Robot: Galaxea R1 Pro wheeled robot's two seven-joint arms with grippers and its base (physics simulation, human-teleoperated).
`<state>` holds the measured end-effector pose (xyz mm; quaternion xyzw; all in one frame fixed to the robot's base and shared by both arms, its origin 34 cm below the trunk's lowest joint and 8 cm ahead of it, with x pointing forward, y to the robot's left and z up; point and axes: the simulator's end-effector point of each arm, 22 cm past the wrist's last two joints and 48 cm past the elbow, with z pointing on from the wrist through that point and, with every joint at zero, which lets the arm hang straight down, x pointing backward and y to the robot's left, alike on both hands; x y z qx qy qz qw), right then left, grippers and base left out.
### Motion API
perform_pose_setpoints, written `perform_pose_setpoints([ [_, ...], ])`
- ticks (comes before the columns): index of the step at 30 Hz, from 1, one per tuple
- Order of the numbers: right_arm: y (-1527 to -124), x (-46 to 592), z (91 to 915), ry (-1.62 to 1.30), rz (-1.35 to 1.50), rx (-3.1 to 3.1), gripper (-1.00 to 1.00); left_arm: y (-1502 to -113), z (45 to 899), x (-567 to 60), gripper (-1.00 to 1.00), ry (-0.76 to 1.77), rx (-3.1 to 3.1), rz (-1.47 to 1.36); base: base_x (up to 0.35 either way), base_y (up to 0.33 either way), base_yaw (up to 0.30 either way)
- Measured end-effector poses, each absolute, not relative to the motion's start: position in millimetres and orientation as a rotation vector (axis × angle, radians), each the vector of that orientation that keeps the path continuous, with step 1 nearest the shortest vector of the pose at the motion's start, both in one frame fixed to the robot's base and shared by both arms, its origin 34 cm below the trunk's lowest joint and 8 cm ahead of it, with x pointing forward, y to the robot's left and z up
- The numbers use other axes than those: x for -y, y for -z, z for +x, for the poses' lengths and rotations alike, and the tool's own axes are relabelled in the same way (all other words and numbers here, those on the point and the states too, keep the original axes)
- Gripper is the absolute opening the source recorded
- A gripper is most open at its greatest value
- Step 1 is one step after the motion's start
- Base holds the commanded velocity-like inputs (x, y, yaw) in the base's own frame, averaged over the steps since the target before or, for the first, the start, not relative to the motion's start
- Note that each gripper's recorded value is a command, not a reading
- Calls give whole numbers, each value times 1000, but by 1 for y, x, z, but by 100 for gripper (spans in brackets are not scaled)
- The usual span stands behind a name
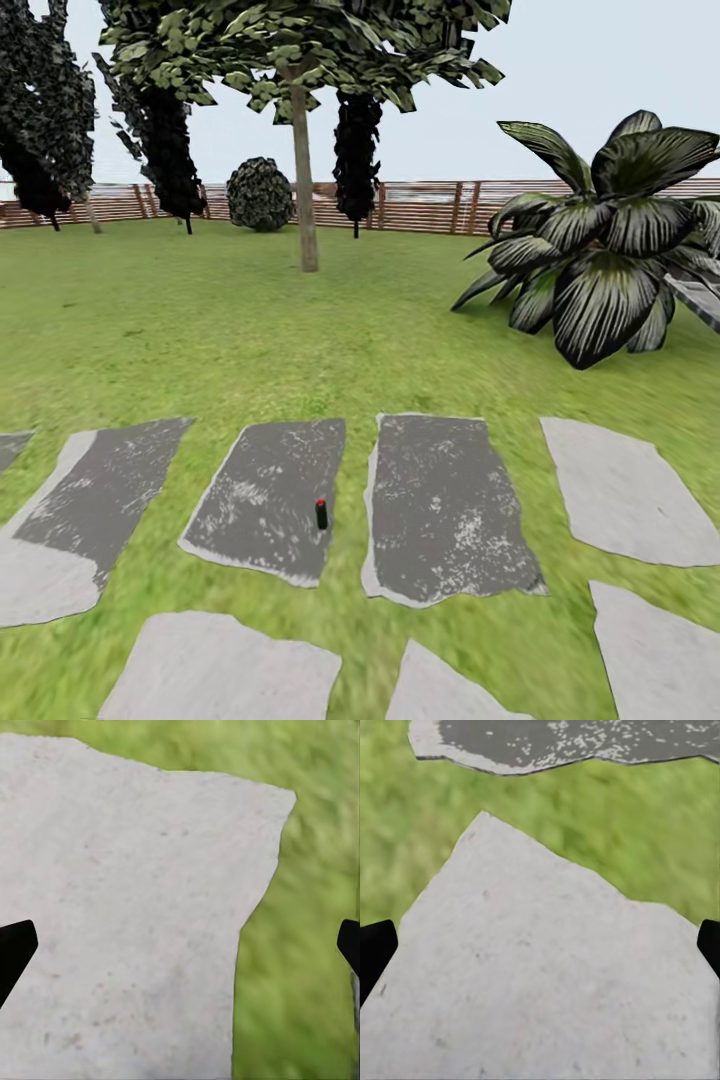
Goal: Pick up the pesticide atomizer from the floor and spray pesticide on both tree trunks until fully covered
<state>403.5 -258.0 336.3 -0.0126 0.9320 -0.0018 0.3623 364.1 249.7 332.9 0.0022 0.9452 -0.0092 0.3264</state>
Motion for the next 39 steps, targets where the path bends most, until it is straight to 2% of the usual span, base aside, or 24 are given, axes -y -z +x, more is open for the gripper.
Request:
perform_pose_setpoints([
  [16, -337, 257, 404, 5, -31, -2399, 100, -333, 364, -250, 100, 24, -2476, 6, 112, -264, 39],
  [39, -337, 257, 404, 5, -31, -2399, 100, -333, 364, -250, 100, 24, -2476, 6, 111, -264, 268],
])
